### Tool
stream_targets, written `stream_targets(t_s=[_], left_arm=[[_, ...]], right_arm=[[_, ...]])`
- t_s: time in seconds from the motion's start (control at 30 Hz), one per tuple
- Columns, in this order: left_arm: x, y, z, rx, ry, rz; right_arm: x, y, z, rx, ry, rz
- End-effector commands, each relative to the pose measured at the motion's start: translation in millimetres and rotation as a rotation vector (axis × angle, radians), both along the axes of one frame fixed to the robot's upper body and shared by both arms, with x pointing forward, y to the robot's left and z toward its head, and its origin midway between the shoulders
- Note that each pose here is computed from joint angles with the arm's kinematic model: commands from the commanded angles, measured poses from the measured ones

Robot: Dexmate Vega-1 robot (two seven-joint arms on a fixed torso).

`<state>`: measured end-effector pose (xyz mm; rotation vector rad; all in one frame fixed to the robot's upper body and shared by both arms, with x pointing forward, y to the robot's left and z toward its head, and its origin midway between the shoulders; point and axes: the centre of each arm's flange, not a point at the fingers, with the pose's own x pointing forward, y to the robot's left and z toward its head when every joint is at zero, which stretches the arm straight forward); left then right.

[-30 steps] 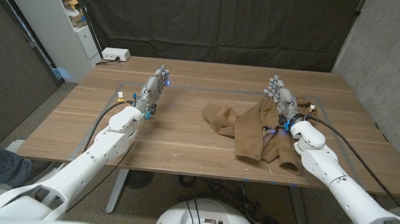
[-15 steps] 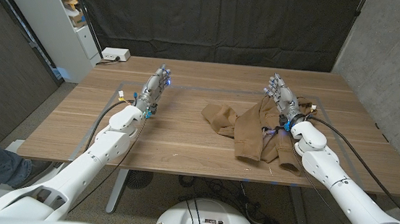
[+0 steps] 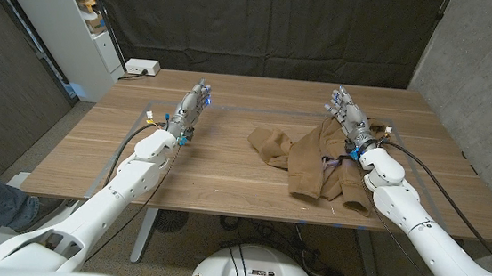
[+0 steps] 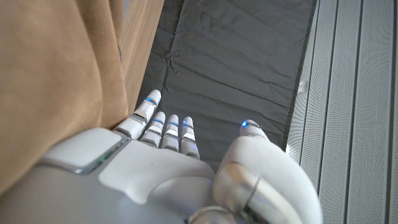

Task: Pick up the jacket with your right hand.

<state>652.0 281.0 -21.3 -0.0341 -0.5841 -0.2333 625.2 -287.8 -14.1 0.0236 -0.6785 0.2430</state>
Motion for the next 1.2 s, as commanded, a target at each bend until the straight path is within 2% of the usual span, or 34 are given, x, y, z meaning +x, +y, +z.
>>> stream_targets(t_s=[0.03, 0.8, 1.2], left_arm=[[1.3, -2.7, -0.7, 0.003, 0.005, -0.004], [5.8, -3.3, -0.2, 0.016, 0.013, -0.011], [6.7, -2.7, 1.6, 0.023, 0.017, -0.007]], right_arm=[[-5.8, -2.8, 8.4, -0.019, -0.041, 0.003], [-19.1, -11.9, 24.4, -0.092, -0.109, -0.017], [-25.4, -28.9, 30.3, -0.152, -0.124, -0.049]])
